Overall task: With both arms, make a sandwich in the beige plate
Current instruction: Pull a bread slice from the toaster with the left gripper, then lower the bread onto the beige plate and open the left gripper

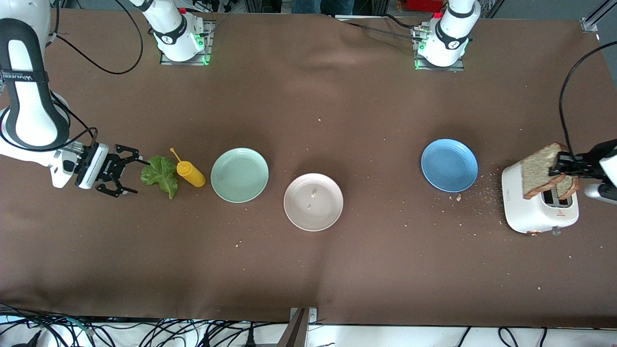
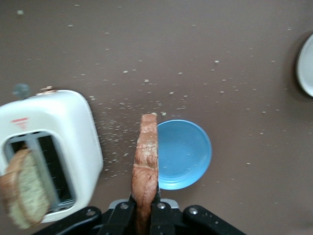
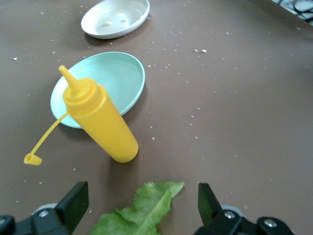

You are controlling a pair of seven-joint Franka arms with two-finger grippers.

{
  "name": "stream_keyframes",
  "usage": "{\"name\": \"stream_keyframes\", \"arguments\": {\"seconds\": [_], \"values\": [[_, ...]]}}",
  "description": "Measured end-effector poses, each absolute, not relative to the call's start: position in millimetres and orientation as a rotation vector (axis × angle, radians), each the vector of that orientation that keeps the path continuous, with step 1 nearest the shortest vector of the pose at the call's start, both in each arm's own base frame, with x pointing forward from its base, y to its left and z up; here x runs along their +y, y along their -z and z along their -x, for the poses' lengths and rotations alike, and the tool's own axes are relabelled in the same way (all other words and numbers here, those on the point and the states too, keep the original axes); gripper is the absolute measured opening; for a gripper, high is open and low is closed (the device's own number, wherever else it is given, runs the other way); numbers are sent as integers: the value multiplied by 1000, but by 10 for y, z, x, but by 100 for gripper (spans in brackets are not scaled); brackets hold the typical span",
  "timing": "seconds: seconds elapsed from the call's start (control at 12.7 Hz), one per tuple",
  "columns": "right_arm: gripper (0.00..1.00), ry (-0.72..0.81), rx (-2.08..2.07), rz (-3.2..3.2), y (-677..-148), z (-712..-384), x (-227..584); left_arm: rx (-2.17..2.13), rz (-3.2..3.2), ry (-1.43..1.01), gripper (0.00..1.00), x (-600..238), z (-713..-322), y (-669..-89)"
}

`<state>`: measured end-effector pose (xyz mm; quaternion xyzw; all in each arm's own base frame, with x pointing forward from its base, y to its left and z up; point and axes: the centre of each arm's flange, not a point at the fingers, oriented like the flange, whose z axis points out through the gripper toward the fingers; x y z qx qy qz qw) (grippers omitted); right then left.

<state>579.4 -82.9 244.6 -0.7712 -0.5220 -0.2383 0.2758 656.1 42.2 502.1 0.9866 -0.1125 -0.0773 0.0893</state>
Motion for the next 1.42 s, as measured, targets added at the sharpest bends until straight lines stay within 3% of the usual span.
{"name": "stream_keyframes", "arguments": {"seconds": [0.32,0.55,1.02,1.42], "values": [[100,800,-1430,1813,-1867,-5626,-796,-222,-2629,442,9,-1215,-6730,-3957],[100,814,-1431,1644,-1535,-5631,-660,-122,-2416,515,9,-2143,-6727,-3255],[98,828,-1376,1456,-1127,-5837,-366,227,-2156,467,9,-3109,-6738,-2950],[96,859,-1313,1389,-1068,-5820,-208,178,-2204,293,9,-3414,-6703,-2240]]}}
